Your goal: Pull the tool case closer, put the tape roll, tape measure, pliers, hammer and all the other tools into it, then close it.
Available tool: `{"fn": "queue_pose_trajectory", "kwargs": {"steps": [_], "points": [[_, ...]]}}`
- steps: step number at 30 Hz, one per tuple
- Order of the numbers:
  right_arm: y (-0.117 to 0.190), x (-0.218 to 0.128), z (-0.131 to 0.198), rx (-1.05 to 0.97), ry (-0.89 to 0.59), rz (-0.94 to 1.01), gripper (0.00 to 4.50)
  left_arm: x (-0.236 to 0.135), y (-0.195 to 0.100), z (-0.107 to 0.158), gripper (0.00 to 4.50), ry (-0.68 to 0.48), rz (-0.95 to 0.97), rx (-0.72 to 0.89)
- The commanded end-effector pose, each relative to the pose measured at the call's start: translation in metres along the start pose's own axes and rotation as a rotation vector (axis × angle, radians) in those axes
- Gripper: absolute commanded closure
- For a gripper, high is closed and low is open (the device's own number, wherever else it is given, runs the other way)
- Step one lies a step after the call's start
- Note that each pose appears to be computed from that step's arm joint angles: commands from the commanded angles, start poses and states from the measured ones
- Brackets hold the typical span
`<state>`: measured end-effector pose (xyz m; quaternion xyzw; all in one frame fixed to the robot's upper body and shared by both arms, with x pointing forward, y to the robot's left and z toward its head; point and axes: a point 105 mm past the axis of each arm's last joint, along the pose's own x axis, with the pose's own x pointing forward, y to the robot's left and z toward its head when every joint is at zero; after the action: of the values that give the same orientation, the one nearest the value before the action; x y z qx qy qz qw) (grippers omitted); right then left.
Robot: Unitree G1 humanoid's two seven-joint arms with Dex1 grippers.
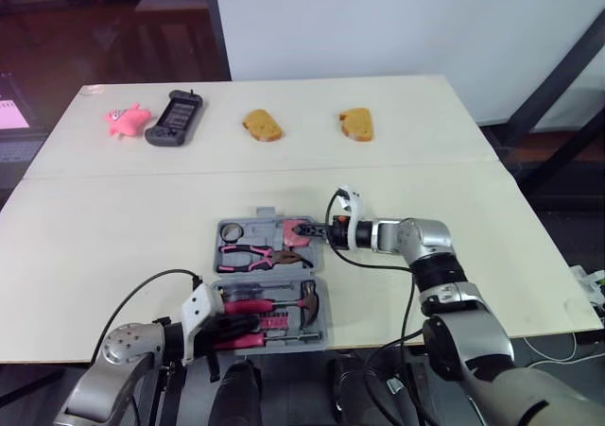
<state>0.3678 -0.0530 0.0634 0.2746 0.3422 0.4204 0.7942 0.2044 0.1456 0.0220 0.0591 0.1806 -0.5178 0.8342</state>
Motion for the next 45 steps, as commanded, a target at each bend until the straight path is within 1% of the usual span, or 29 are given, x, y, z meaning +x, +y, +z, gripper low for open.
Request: {"fn": "queue_pose_trajectory", "kwargs": {"steps": [1, 6, 10, 16, 20, 22, 25, 28, 31, 34, 38, 41, 45], "points": [[0.020, 0.006, 0.009, 0.080, -0.065, 0.157, 0.08, 0.007, -0.011, -0.013, 4.50, 0.046, -0.001, -0.060], [0.023, 0.001, 0.016, 0.101, -0.102, 0.220, 0.08, 0.008, -0.017, -0.001, 4.50, 0.041, 0.003, -0.058], [0.035, -0.010, 0.027, 0.098, -0.144, 0.311, 0.08, 0.011, -0.032, 0.012, 4.50, 0.024, 0.007, -0.064], [0.043, -0.019, 0.033, 0.092, -0.169, 0.368, 0.08, 0.015, -0.051, 0.033, 4.50, -0.018, 0.020, -0.048], [0.047, -0.024, 0.032, 0.075, -0.161, 0.392, 0.08, 0.013, -0.052, 0.046, 4.50, -0.053, 0.042, -0.045], [0.054, -0.027, 0.032, 0.061, -0.156, 0.426, 0.08, 0.006, -0.044, 0.059, 4.50, -0.106, 0.073, -0.040], [0.060, -0.031, 0.032, 0.037, -0.152, 0.449, 0.08, -0.009, -0.031, 0.074, 4.50, -0.177, 0.105, -0.044], [0.066, -0.035, 0.030, 0.011, -0.135, 0.473, 0.08, -0.038, -0.008, 0.077, 4.50, -0.207, 0.115, -0.045], [0.074, -0.039, 0.025, -0.017, -0.107, 0.497, 0.08, -0.068, 0.007, 0.074, 4.50, -0.200, 0.144, -0.064], [0.086, -0.044, 0.018, -0.058, -0.062, 0.534, 0.08, -0.111, 0.021, 0.061, 4.50, -0.180, 0.217, -0.099], [0.095, -0.052, 0.004, -0.107, -0.006, 0.550, 0.08, -0.154, 0.028, 0.047, 4.50, -0.155, 0.280, -0.097], [0.103, -0.063, -0.010, -0.152, 0.041, 0.569, 0.08, -0.172, 0.031, 0.045, 4.50, -0.133, 0.296, -0.074], [0.112, -0.078, -0.027, -0.228, 0.082, 0.555, 0.08, -0.185, 0.034, 0.046, 4.50, -0.110, 0.292, -0.060]]}}
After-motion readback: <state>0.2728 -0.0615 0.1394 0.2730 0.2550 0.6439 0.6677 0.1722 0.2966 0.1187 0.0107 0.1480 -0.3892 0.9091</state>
